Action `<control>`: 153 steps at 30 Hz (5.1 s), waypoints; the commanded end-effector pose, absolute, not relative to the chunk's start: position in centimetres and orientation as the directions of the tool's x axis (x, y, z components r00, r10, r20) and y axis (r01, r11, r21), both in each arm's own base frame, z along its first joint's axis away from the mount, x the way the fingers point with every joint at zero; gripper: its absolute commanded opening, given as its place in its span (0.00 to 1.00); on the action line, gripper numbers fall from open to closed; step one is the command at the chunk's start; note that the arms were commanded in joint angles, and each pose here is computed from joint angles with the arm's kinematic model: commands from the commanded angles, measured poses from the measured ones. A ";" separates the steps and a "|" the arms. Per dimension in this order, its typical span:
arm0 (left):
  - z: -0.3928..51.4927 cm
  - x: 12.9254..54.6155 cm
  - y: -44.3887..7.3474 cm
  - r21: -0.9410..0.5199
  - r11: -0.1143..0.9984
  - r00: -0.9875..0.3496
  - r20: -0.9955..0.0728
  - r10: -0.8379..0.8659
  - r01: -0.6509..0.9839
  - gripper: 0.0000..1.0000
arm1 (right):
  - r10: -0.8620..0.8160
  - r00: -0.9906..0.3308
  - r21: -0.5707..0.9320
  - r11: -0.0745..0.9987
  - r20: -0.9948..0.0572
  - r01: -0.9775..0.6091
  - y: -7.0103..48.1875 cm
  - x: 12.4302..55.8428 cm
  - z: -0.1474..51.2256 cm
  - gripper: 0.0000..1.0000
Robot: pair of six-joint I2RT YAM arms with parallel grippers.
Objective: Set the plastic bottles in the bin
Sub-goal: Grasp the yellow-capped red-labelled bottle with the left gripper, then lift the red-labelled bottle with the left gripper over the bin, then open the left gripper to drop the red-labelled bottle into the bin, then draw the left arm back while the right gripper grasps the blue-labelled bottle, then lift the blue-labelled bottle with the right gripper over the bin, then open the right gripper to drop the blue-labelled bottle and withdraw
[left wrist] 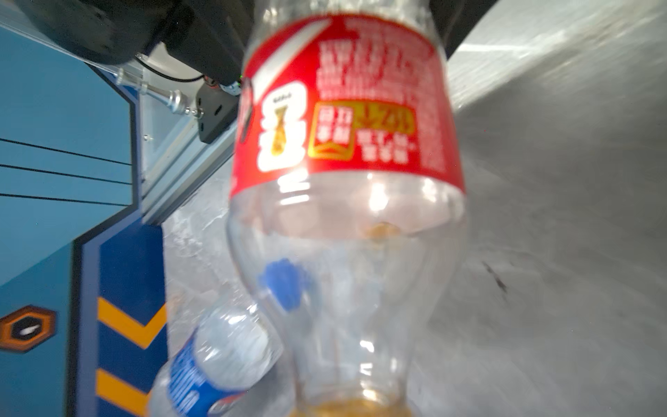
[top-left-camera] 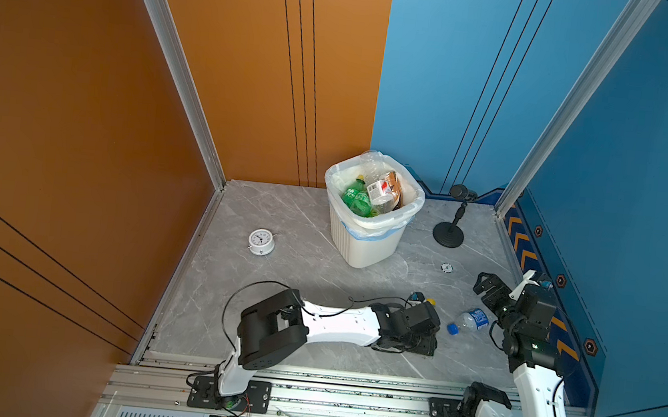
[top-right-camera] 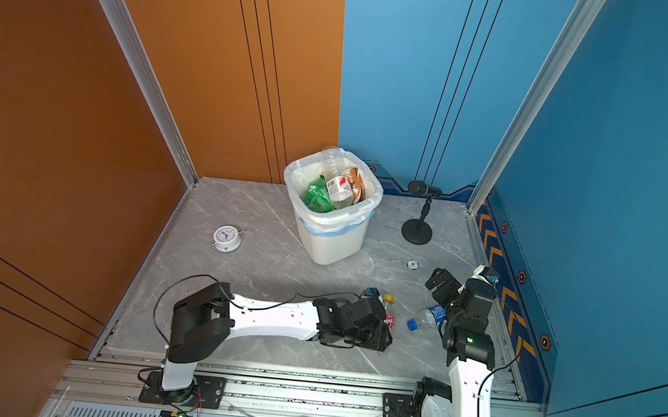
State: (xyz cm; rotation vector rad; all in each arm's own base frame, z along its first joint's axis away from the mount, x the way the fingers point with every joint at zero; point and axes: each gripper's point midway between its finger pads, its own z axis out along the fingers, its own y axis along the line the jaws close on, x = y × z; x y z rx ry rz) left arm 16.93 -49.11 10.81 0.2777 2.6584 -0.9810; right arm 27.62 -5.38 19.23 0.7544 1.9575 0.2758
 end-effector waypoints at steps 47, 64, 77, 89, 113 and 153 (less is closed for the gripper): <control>38.2 45.5 -25.5 -0.566 0.778 -0.504 -0.773 -0.386 0.273 0.98 | 0.505 -0.456 0.421 0.863 -0.732 0.281 -0.7 31.5 21.2 1.00; 31.6 35.6 -15.2 -0.352 0.921 -0.309 -0.906 -0.290 0.165 0.98 | 0.637 -0.541 0.440 0.771 -0.550 0.461 -1.5 27.5 16.8 1.00; 24.5 32.4 -10.2 -0.286 0.958 -0.322 -0.910 -0.261 0.034 0.98 | 0.767 -0.518 0.394 0.641 -0.380 0.659 -2.9 22.2 10.8 1.00; 23.0 32.4 -8.9 -0.300 0.954 -0.341 -0.896 -0.285 -0.011 0.98 | 0.784 -0.512 0.346 0.617 -0.351 0.707 -4.0 23.5 6.2 1.00; 21.4 32.2 -5.8 -0.408 0.906 -0.340 -0.840 -0.422 -0.116 0.98 | 0.756 -0.510 0.408 0.652 -0.409 0.639 -4.7 27.0 6.8 0.58; 16.9 27.7 -0.3 -0.462 0.826 -0.303 -0.776 -0.553 -0.324 0.98 | 0.123 -0.214 0.195 0.912 -0.969 -0.361 27.0 45.0 42.7 0.54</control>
